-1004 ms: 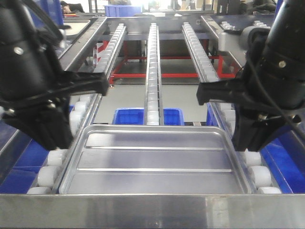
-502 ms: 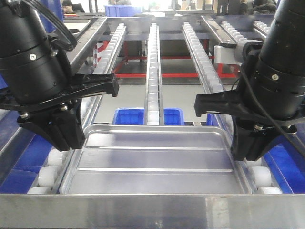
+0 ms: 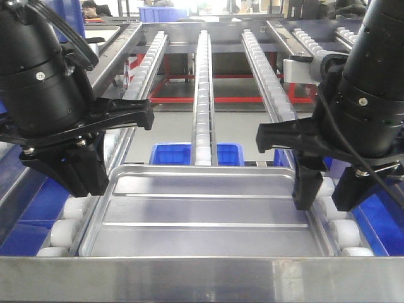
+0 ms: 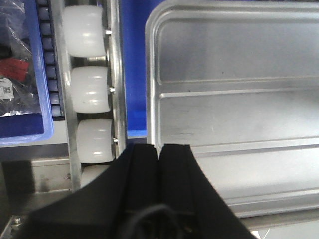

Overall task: Grab silver tray and stack on right shelf
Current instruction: 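Lower both grippers to the side rims of the silver tray, then close both grippers on the tray's side rims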

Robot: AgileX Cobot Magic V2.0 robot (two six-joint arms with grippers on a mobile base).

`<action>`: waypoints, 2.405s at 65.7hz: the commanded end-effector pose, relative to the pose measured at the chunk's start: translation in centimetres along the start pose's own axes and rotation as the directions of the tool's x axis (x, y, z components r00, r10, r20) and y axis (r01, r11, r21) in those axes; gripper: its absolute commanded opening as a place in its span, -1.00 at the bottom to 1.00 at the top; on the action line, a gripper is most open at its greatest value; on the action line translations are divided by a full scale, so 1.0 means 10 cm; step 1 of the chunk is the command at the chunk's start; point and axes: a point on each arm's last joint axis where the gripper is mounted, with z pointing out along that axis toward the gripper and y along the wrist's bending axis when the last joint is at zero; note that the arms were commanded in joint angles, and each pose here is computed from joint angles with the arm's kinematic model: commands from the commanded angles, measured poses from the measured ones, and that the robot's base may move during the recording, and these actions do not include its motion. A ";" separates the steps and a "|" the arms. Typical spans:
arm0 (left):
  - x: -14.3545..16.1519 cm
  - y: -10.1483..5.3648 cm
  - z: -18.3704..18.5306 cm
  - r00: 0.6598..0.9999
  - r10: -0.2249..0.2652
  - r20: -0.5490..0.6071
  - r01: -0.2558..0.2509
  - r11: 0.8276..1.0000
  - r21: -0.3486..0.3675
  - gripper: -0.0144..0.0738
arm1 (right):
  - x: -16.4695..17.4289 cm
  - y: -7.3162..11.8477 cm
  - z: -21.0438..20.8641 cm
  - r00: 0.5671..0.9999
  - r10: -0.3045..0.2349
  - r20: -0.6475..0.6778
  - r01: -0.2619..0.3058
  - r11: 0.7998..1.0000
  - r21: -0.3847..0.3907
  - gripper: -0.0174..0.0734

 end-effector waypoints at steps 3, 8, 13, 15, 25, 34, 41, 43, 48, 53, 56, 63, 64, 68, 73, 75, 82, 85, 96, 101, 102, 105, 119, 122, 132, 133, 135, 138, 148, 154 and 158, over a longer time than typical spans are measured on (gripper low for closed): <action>-0.09 -0.08 -0.17 0.997 -0.024 0.074 0.019 0.998 0.060 -0.88 | -0.12 0.06 -0.15 0.996 -0.006 0.086 0.010 0.999 -0.047 0.30; -0.09 -0.08 -0.17 0.997 -0.024 0.074 0.019 0.998 0.060 -0.88 | -0.11 0.06 -0.15 0.996 -0.006 0.084 0.010 0.999 -0.045 0.30; -0.09 -0.08 -0.17 0.997 -0.024 0.072 0.019 0.998 0.059 -0.75 | -0.12 0.06 -0.15 0.996 -0.006 0.085 0.010 0.999 -0.045 0.30; -0.09 -0.08 -0.17 0.997 -0.024 0.073 0.019 0.998 0.060 -0.65 | -0.12 0.06 -0.15 0.996 -0.006 0.085 0.010 0.999 -0.045 0.30; -0.13 -0.06 -0.16 0.994 -0.008 0.105 0.002 0.998 0.056 -0.17 | -0.12 0.06 -0.15 0.996 -0.006 0.086 0.010 0.999 -0.046 0.30; -0.18 -0.01 -0.06 0.994 -0.029 0.106 0.024 0.999 0.048 -0.20 | -0.12 0.06 -0.15 0.996 -0.006 0.088 0.011 0.999 -0.048 0.30; -0.16 0.01 0.03 0.997 -0.033 0.067 0.031 0.999 0.025 -0.24 | -0.12 0.07 -0.14 0.996 -0.006 0.092 0.011 0.999 -0.051 0.30; -0.15 0.02 0.06 0.998 -0.033 0.050 0.032 0.999 0.014 -0.24 | -0.13 0.07 -0.14 0.995 -0.006 0.097 0.011 0.998 -0.054 0.30; -0.13 0.03 0.09 0.999 -0.032 0.029 0.032 0.999 0.002 -0.24 | -0.14 0.08 -0.14 0.994 -0.005 0.111 0.012 0.998 -0.064 0.30; -0.13 0.03 0.11 0.999 -0.032 0.025 0.032 0.999 0.000 -0.24 | -0.15 0.09 -0.13 0.992 -0.005 0.123 0.014 0.997 -0.073 0.30; -0.14 0.02 0.11 0.999 -0.032 0.031 0.032 0.999 0.003 -0.24 | -0.16 0.09 -0.11 0.992 -0.005 0.124 0.014 0.997 -0.074 0.30; -0.14 0.02 0.12 0.999 -0.032 0.033 0.032 0.999 0.005 -0.24 | -0.15 0.09 -0.04 0.994 -0.007 0.107 0.014 0.998 -0.065 0.30; -0.14 0.02 0.12 0.999 -0.032 0.035 0.032 0.999 0.006 -0.24 | -0.15 0.09 -0.03 0.994 -0.007 0.105 0.014 0.998 -0.063 0.30; -0.15 0.02 0.13 0.999 -0.032 0.040 0.031 0.999 0.009 -0.24 | -0.15 0.09 -0.01 0.995 -0.008 0.099 0.014 0.998 -0.059 0.30; -0.15 0.01 0.13 0.998 -0.032 0.045 0.031 0.999 0.013 -0.24 | -0.15 0.09 -0.01 0.995 -0.008 0.098 0.014 0.998 -0.059 0.30; -0.16 0.01 0.13 0.998 -0.032 0.048 0.031 0.999 0.014 -0.24 | -0.15 0.09 -0.01 0.995 -0.008 0.101 0.014 0.998 -0.061 0.30; -0.16 0.01 0.14 0.998 -0.029 0.050 0.028 1.000 0.013 -0.24 | -0.15 0.10 0.01 0.995 -0.009 0.103 0.015 0.998 -0.062 0.30; -0.16 0.01 0.14 0.998 -0.027 0.050 0.027 1.000 0.012 -0.24 | -0.15 0.10 0.04 0.995 -0.009 0.098 0.015 0.998 -0.060 0.30; -0.16 0.02 0.16 0.999 -0.014 0.052 0.014 1.000 0.003 -0.24 | -0.13 0.09 0.12 0.998 -0.010 0.069 0.013 0.999 -0.043 0.30; -0.16 0.02 0.16 0.999 -0.014 0.052 0.014 1.000 0.003 -0.24 | -0.13 0.09 0.11 0.998 -0.010 0.070 0.013 0.999 -0.044 0.30; -0.16 0.02 0.16 0.999 -0.014 0.052 0.014 1.000 0.003 -0.24 | -0.13 0.09 0.11 0.998 -0.010 0.070 0.013 0.999 -0.044 0.30; -0.16 0.02 0.16 0.999 -0.014 0.052 0.014 1.000 0.003 -0.24 | -0.13 0.09 0.11 0.998 -0.010 0.070 0.013 0.999 -0.044 0.30; -0.16 0.02 0.16 0.999 -0.014 0.052 0.014 1.000 0.003 -0.24 | -0.13 0.09 0.11 0.998 -0.010 0.070 0.013 0.999 -0.044 0.30; -0.16 0.02 0.16 0.999 -0.014 0.052 0.014 1.000 0.003 -0.24 | -0.13 0.09 0.11 0.998 -0.010 0.070 0.013 0.999 -0.044 0.30; -0.16 0.02 0.16 0.999 -0.014 0.052 0.014 1.000 0.003 -0.24 | -0.13 0.09 0.11 0.998 -0.010 0.070 0.013 0.999 -0.044 0.30; -0.16 0.02 0.16 0.999 -0.014 0.052 0.014 1.000 0.003 -0.24 | -0.13 0.09 0.11 0.998 -0.010 0.070 0.013 0.999 -0.044 0.30; -0.16 0.02 0.16 0.999 -0.014 0.052 0.014 1.000 0.003 -0.24 | -0.13 0.09 0.11 0.998 -0.010 0.070 0.013 0.999 -0.044 0.30; -0.16 0.02 0.16 0.999 -0.014 0.052 0.014 1.000 0.003 -0.24 | -0.13 0.09 0.11 0.998 -0.010 0.070 0.013 0.999 -0.044 0.30; -0.16 0.02 0.16 0.999 -0.014 0.052 0.014 1.000 0.003 -0.27 | -0.12 0.08 0.11 0.998 -0.010 0.061 0.013 0.999 -0.037 0.27; -0.16 0.02 0.16 0.999 -0.018 0.051 0.017 1.000 0.005 -0.61 | -0.11 0.07 0.11 0.999 -0.010 0.047 0.011 1.000 -0.028 0.00; -0.16 0.01 0.16 0.999 -0.026 0.048 0.025 1.000 0.010 -0.81 | -0.11 0.07 0.11 0.999 -0.010 0.044 0.011 1.000 -0.026 -0.16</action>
